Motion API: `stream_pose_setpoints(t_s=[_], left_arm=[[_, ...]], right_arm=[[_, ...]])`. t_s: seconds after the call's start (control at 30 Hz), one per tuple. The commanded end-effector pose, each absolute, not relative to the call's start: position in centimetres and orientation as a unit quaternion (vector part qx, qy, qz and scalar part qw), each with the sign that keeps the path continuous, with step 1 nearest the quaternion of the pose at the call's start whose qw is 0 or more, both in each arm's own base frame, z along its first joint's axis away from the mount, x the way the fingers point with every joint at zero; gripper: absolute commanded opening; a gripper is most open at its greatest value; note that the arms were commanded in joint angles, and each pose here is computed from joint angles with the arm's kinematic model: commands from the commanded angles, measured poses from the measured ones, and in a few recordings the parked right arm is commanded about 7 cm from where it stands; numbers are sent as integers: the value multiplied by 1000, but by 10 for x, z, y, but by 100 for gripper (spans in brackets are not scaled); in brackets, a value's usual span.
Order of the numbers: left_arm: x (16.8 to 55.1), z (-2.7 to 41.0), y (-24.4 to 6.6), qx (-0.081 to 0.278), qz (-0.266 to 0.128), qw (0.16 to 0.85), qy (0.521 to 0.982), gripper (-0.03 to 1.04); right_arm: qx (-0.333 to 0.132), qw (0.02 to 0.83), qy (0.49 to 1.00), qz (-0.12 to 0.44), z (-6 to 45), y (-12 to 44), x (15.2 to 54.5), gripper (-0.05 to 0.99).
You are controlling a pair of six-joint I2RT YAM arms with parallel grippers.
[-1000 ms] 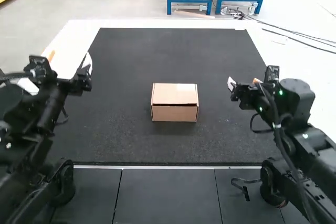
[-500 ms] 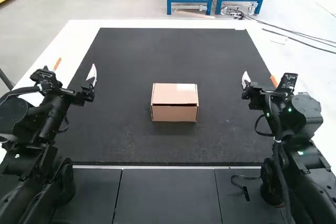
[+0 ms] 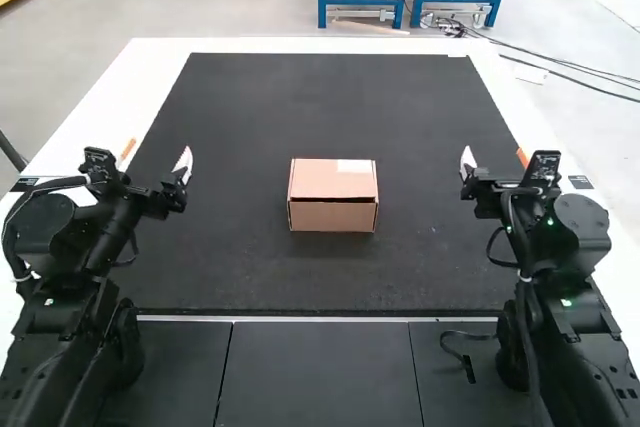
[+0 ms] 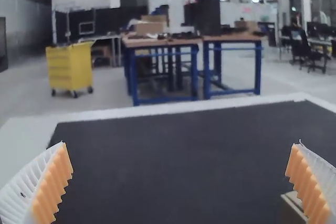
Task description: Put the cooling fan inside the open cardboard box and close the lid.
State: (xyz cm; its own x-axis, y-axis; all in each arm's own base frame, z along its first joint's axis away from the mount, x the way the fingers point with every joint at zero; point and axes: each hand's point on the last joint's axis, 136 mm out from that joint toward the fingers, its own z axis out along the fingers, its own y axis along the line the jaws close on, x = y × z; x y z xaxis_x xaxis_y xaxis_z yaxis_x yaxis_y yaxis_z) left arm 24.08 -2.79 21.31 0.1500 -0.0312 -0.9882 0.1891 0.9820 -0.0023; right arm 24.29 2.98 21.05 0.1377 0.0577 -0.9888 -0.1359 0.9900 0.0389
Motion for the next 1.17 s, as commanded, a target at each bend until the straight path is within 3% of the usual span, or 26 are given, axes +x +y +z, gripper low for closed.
stream_pose_setpoints(t_s=[0.0, 0.13, 0.2, 0.3, 0.5, 0.6, 1.13], left_arm=[[244, 190, -21, 24, -87, 724, 684, 97], [245, 178, -17, 18, -75, 710, 700, 97], [245, 178, -13, 9, -68, 710, 701, 97], [246, 176, -10, 2, -61, 708, 703, 97], [246, 174, -16, 17, -60, 705, 706, 97], [246, 173, -17, 32, -49, 704, 707, 97], [246, 172, -17, 32, -47, 704, 708, 97]], right_arm=[[-17, 727, 687, 5, 160, 11, 251, 91], [11, 712, 702, 3, 145, 3, 252, 91], [54, 702, 710, 5, 136, -7, 252, 91], [84, 683, 725, 21, 121, -10, 252, 91], [81, 636, 768, 12, 89, -9, 248, 91], [80, 635, 768, 10, 89, -9, 248, 91], [75, 633, 771, 10, 88, -8, 247, 91]])
